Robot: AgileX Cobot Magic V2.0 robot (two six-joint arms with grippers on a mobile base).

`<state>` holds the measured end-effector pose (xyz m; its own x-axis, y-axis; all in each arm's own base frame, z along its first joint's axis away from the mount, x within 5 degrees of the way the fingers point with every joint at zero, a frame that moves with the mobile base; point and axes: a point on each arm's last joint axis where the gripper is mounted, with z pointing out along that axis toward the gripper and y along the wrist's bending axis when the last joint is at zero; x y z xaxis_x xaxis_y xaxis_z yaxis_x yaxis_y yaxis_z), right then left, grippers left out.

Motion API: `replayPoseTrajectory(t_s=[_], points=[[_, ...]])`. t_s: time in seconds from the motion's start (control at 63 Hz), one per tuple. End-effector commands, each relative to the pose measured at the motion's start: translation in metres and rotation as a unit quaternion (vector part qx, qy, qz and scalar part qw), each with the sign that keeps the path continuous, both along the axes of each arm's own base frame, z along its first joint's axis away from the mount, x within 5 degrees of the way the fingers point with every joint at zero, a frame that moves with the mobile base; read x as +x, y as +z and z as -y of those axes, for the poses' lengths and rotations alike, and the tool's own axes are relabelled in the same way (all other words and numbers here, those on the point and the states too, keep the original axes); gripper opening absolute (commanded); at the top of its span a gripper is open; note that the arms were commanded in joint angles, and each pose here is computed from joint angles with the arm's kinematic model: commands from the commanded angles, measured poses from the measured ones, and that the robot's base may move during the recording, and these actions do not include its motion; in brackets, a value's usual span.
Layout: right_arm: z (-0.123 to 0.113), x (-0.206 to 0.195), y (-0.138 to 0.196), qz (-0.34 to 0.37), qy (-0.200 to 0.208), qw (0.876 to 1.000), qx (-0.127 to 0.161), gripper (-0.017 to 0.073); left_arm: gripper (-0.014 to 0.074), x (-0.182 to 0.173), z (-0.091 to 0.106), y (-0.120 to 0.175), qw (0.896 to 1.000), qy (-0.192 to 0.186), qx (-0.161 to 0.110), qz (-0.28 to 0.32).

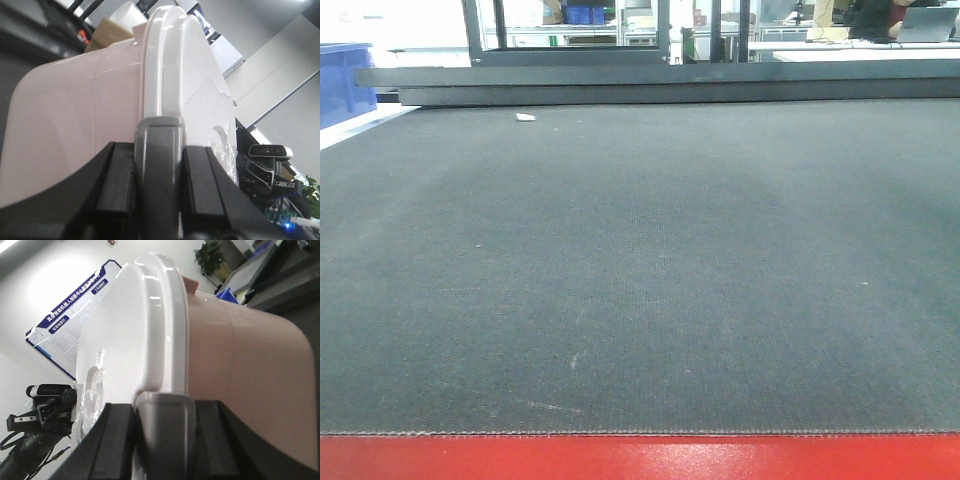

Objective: Grab white bin and place on right shelf
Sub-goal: 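Hold the bin raised with both grippers while the base backs away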

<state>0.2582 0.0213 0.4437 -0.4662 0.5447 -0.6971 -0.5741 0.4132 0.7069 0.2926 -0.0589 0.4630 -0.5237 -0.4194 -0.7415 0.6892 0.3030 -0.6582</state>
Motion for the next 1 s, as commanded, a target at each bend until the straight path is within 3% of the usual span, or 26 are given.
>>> replayPoseTrajectory(t_s=[0.0, 0.429, 0.985], points=[[-0.025, -0.051, 0.036, 0.094, 0.156, 0.983, 0.029, 0.0234, -0.0086, -0.046, 0.016, 0.038, 0.989, -0.119, -0.014, 0.082], [-0.030, -0.084, 0.056, 0.143, 0.160, 0.976, 0.031, 0.0234, -0.0086, -0.049, 0.016, 0.045, 0.988, -0.118, -0.009, 0.095], [-0.028, -0.079, 0.057, 0.137, 0.125, 0.982, 0.036, 0.0234, -0.0086, -0.049, 0.016, 0.045, 0.988, -0.118, -0.009, 0.095]])
